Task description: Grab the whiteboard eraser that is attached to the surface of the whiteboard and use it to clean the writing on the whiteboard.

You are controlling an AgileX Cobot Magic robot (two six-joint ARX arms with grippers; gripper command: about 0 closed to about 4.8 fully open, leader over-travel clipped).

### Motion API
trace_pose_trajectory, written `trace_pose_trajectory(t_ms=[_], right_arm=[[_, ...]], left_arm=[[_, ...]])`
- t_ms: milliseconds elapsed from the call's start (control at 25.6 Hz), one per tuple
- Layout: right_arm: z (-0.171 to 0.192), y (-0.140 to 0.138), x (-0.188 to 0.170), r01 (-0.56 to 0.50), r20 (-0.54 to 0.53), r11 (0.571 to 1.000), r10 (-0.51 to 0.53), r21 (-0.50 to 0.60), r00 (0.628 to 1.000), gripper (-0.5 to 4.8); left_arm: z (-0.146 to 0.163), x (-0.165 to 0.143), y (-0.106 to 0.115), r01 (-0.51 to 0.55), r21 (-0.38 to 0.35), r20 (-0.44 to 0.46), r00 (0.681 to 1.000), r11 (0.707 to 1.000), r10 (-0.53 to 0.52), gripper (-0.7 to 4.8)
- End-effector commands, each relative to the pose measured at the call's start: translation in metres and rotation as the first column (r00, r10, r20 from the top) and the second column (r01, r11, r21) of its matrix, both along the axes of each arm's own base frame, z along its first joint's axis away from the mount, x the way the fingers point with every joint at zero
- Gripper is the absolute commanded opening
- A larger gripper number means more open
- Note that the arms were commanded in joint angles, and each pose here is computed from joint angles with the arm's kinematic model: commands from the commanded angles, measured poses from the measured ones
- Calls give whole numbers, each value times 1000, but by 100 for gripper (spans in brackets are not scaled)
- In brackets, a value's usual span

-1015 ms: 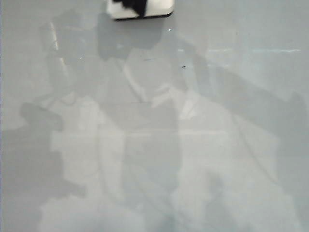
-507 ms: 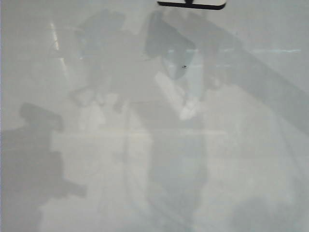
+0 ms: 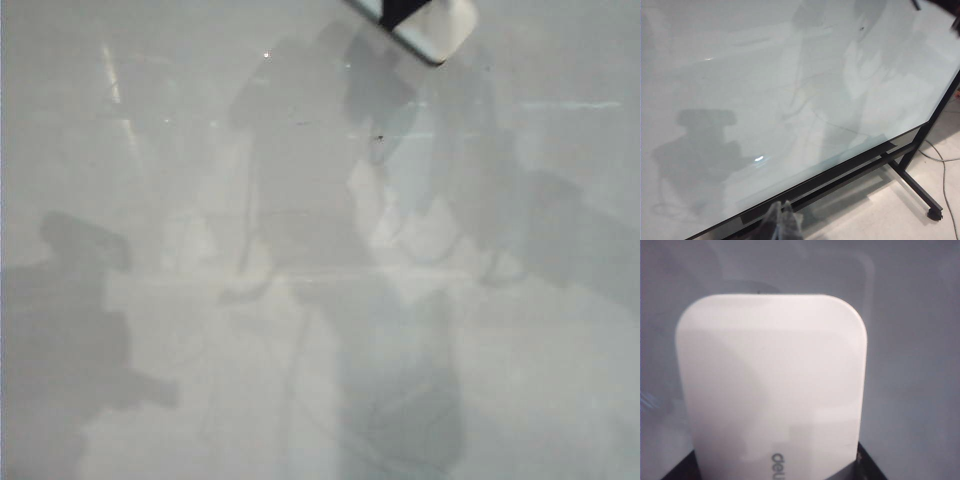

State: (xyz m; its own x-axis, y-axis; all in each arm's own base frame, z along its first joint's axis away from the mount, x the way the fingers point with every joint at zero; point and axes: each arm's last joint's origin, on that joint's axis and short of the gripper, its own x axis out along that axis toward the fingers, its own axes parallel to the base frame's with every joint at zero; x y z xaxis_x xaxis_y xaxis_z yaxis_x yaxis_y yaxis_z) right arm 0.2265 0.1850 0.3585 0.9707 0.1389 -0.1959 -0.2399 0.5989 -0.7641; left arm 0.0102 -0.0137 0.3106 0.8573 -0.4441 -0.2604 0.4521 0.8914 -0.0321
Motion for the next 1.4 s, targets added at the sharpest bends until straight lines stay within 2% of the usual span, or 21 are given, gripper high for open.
trace_pose_trajectory(t_ms=[39, 156, 273, 390, 507, 624, 819, 936, 1249, 1327, 1405], right_arm=[[-22, 13, 15, -19, -16, 981, 16, -192, 1000, 138], [-44, 27, 31, 7, -27, 959, -15, -282, 1000, 138], [-55, 36, 40, 19, -12, 962, -23, -272, 1000, 138], [-52, 44, 49, 11, 88, 971, 10, -240, 996, 138], [-51, 48, 51, -36, 101, 968, 63, -248, 993, 138], [-57, 52, 56, -46, 102, 967, 74, -249, 992, 138], [-70, 60, 62, -105, 82, 961, 129, -255, 988, 138], [-93, 70, 70, -134, 38, 951, 150, -280, 988, 138], [-124, 86, 75, -208, -12, 936, 213, -286, 977, 137], [-126, 85, 76, -176, -13, 938, 180, -299, 984, 137], [-123, 86, 72, -94, 9, 945, 102, -313, 995, 138]], left_arm=[[2, 0, 0, 4, 3, 16, 1000, 1000, -5, -2], [2, 0, 0, 4, 3, 16, 1000, 1000, -5, -2], [2, 0, 0, 4, 3, 16, 1000, 1000, -5, -2], [2, 0, 0, 4, 3, 16, 1000, 1000, -5, -2], [2, 0, 0, 4, 3, 16, 1000, 1000, -5, -2], [2, 0, 0, 4, 3, 16, 1000, 1000, -5, -2], [2, 0, 0, 4, 3, 16, 1000, 1000, -5, -2], [2, 0, 0, 4, 3, 16, 1000, 1000, -5, -2], [2, 0, 0, 5, 3, 16, 1000, 1000, -5, -2], [2, 0, 0, 4, 3, 16, 1000, 1000, -4, -2], [2, 0, 0, 4, 3, 16, 1000, 1000, -5, -2]])
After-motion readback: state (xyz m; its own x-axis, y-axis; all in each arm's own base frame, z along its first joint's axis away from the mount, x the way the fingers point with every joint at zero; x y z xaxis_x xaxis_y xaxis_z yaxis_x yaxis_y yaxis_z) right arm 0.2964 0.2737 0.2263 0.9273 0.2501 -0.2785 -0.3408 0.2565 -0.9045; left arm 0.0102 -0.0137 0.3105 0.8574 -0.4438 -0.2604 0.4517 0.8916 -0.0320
